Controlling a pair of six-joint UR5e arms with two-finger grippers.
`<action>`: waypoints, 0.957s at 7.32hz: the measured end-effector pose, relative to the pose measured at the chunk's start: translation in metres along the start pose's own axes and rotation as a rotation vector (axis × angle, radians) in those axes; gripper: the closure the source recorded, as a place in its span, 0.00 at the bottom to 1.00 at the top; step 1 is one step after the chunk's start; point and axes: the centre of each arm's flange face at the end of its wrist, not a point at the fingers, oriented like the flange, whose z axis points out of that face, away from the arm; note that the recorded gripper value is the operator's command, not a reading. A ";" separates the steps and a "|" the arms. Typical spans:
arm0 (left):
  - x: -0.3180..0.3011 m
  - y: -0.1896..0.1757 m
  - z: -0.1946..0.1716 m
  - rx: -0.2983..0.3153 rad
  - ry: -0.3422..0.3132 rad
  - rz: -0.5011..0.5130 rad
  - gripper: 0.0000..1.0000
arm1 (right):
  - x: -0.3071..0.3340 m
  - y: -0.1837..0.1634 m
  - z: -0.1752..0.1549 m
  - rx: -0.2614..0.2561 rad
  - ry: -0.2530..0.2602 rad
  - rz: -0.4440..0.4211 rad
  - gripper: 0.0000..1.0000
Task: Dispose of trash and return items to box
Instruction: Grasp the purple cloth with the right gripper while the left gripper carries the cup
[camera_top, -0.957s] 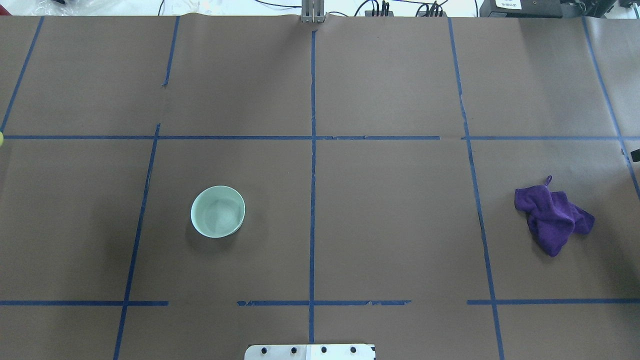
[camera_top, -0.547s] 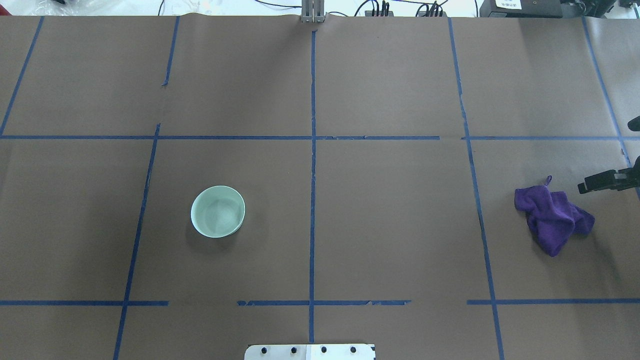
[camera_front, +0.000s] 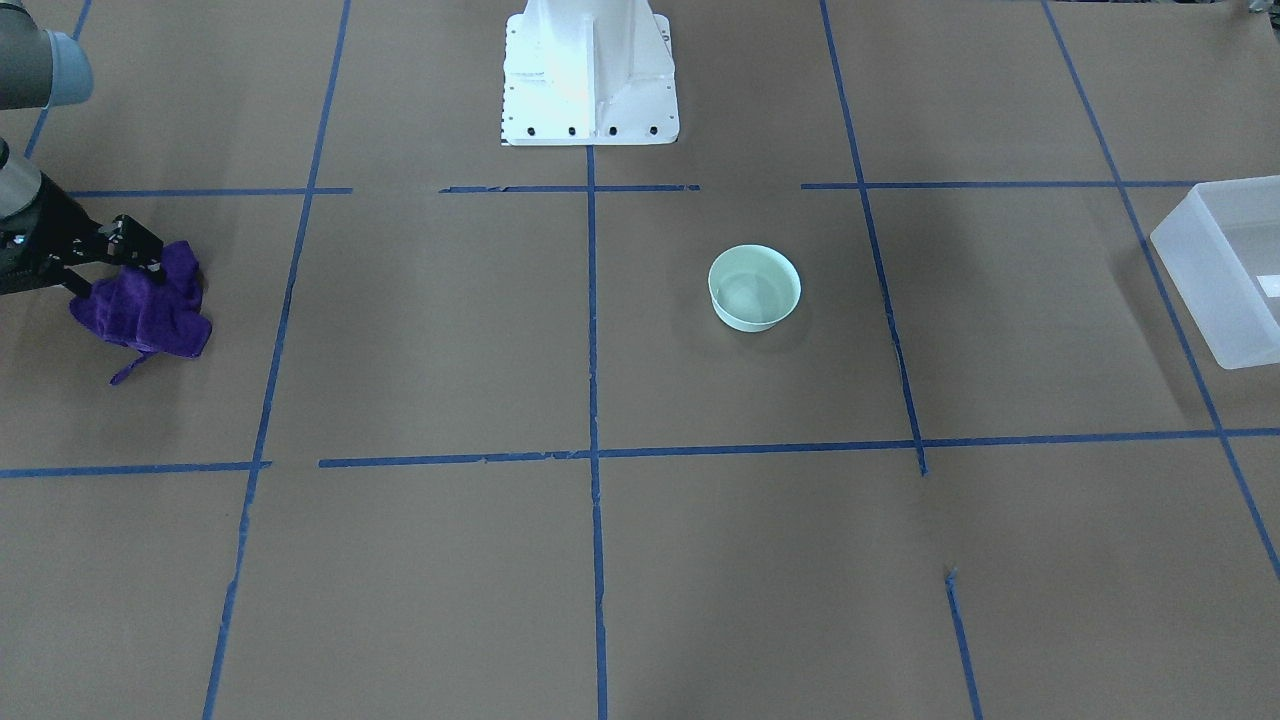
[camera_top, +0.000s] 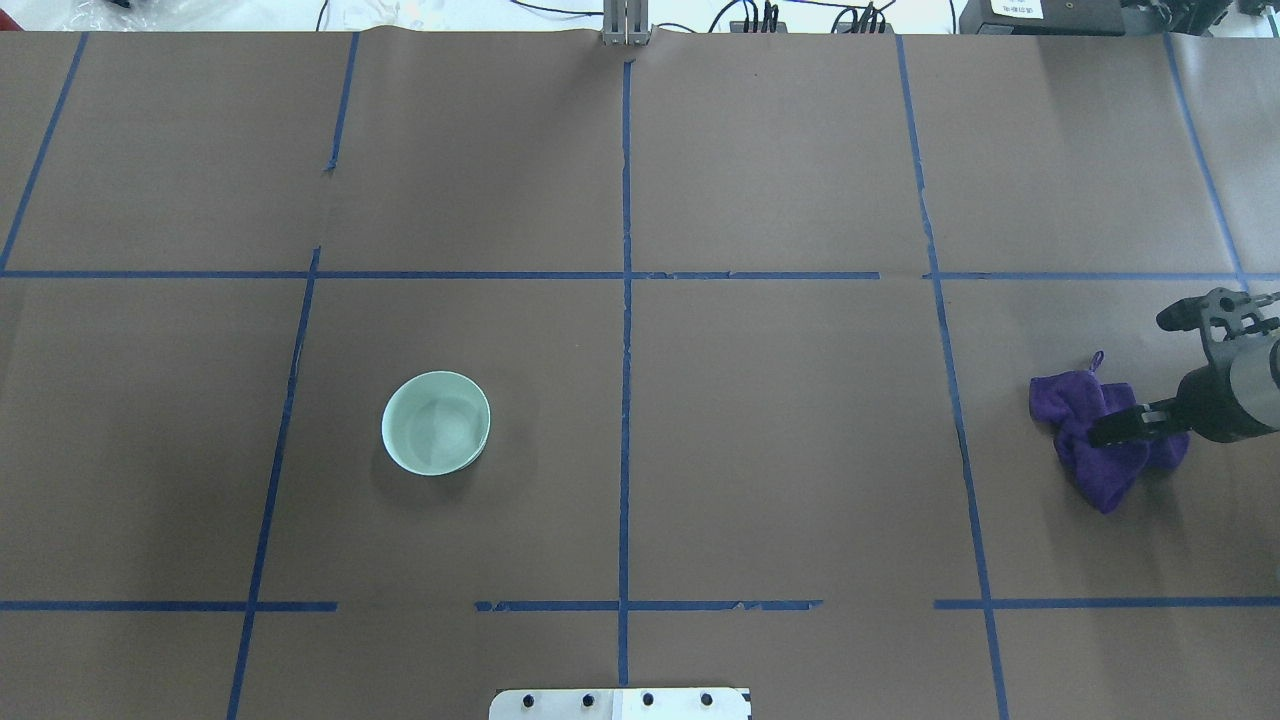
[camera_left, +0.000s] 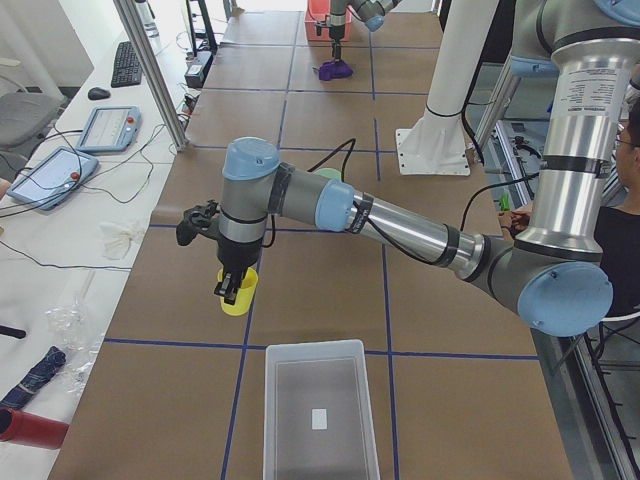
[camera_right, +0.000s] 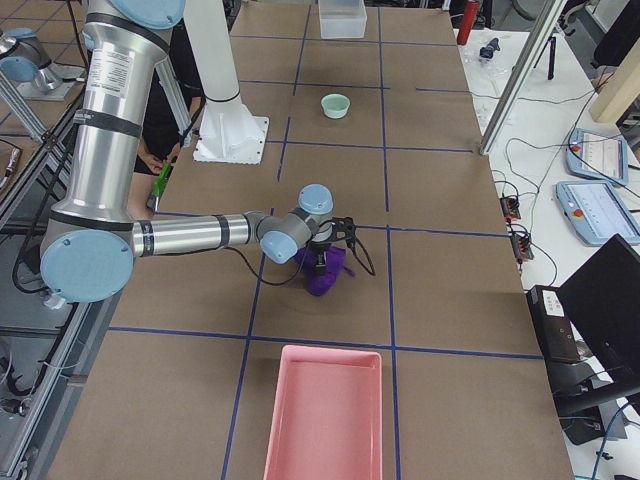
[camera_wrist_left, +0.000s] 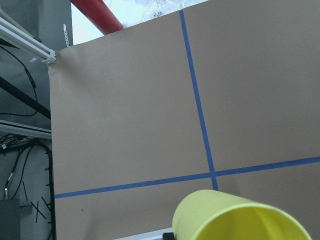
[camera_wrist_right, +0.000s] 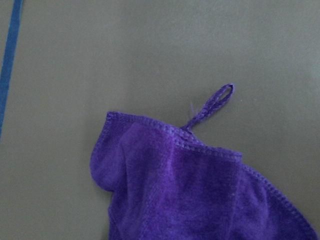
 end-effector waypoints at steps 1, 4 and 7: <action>-0.015 0.004 0.004 -0.008 -0.004 0.008 1.00 | -0.009 0.005 0.009 -0.004 0.014 -0.011 0.34; -0.042 0.017 0.025 -0.024 -0.005 0.028 1.00 | -0.008 0.010 0.017 -0.014 0.039 -0.009 1.00; -0.073 0.042 0.084 -0.060 0.008 0.029 1.00 | 0.002 0.009 0.000 -0.007 0.036 0.021 1.00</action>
